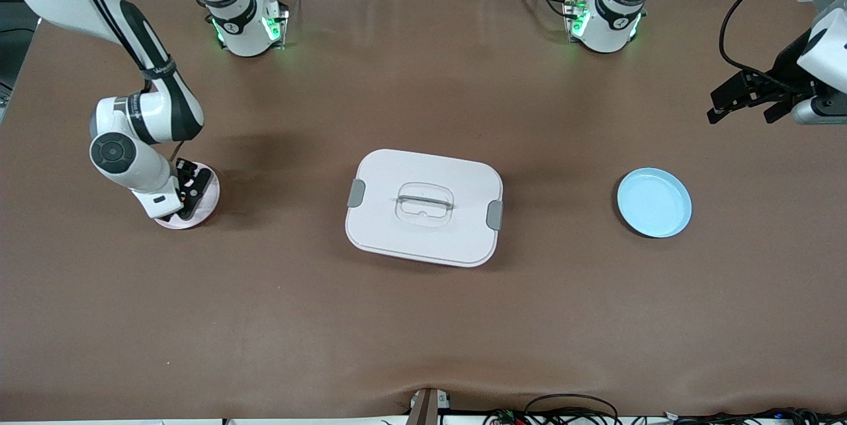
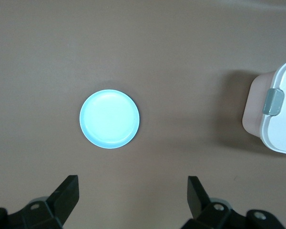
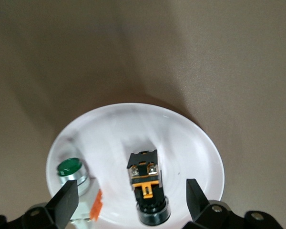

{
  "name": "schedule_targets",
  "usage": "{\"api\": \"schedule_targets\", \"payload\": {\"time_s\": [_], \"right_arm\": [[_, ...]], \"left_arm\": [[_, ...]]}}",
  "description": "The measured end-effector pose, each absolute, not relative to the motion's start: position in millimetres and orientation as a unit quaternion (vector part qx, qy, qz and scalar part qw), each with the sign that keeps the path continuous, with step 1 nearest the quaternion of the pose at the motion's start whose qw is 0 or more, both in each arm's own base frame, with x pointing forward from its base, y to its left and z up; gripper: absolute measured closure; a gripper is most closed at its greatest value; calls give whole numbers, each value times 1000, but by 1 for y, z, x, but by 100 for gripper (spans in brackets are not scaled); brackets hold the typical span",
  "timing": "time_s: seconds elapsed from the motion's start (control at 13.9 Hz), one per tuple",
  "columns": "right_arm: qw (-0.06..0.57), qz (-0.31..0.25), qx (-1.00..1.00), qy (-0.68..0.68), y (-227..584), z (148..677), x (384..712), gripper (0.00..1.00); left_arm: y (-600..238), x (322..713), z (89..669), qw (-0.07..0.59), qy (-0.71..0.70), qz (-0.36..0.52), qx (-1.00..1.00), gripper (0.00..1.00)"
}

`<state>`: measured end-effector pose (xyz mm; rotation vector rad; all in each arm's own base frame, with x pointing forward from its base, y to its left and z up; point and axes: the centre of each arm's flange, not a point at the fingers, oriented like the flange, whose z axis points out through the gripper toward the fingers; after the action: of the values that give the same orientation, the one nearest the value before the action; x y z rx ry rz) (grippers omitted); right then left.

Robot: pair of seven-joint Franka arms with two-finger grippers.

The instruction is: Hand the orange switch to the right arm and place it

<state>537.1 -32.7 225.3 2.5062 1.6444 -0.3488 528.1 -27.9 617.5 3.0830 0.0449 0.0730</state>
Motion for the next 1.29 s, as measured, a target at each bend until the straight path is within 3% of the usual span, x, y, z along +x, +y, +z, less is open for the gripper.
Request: {"api": "schedule_targets", "payload": {"time_s": [0.58,1.29], "right_arm": [[23,-129,916,380,-30,317,541,0],[23,-117,937,328,-48,414,566,0]], "left_arm": [[-31,530,622,29,12,29,999,0],[-34,533,639,30,8,47,998,0]]}}
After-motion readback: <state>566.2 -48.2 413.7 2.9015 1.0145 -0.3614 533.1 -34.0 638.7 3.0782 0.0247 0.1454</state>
